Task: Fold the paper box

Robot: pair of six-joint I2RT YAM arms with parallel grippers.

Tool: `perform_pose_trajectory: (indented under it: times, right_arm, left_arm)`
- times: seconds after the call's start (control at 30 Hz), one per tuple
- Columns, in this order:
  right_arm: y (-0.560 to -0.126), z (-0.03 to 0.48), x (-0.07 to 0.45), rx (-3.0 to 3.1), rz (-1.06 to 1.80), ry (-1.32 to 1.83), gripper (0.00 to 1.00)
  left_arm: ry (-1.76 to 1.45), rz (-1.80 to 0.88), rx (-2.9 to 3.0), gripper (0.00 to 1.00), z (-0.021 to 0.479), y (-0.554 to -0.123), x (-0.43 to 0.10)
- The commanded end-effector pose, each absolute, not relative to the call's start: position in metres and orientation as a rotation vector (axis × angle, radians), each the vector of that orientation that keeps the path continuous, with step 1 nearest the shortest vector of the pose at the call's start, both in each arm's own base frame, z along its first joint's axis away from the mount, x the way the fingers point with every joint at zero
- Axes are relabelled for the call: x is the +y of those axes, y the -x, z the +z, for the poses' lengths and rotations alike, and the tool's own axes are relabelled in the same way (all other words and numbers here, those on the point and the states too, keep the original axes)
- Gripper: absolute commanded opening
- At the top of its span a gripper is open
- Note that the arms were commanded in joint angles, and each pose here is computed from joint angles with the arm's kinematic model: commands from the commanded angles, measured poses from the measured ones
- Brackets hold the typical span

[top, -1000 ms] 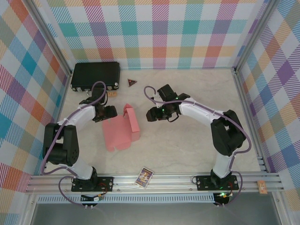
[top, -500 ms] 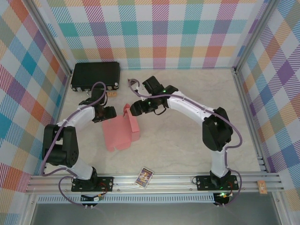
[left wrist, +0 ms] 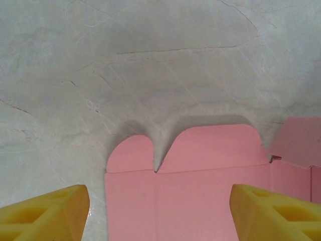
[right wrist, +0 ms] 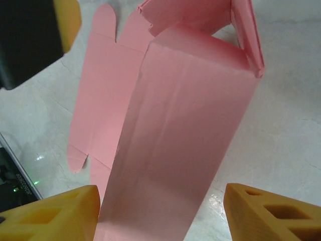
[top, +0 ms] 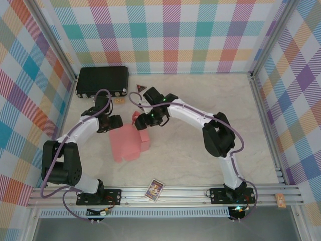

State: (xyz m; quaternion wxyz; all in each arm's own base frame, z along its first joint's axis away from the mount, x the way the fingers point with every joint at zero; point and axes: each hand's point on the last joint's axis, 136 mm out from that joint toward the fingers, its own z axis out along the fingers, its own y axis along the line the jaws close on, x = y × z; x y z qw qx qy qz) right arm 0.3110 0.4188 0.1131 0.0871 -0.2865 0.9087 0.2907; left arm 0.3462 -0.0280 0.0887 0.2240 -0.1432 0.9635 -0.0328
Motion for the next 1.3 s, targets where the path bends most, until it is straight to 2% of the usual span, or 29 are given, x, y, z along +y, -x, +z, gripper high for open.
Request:
perform_pose_trajectory:
  times: [0.0, 0.3, 0.5, 0.9, 1.27]
  right_arm:
    - [-0.308, 0.105, 0.42, 2.747, 0.862, 0.839, 0.64]
    - [-0.315, 0.092, 0.391, 2.769, 0.839, 0.699, 0.59]
    - [-0.315, 0.073, 0.36, 2.802, 0.857, 0.597, 0.58]
    - [-0.311, 0.038, 0.328, 2.821, 0.886, 0.392, 0.58]
    - [-0.309, 0.029, 0.326, 2.84, 0.894, 0.329, 0.58]
  left_arm:
    - [0.417, -0.068, 2.648, 0.74, 0.094, -0.341, -0.02]
    - [0.354, -0.19, 2.585, 0.74, 0.116, -0.342, -0.034]
    - [0.293, -0.282, 2.53, 0.74, 0.136, -0.341, -0.046]
    - [0.3, -0.274, 2.512, 0.77, 0.148, -0.329, -0.043]
    - [0.275, -0.722, 2.486, 0.8, 0.152, -0.311, -0.105]
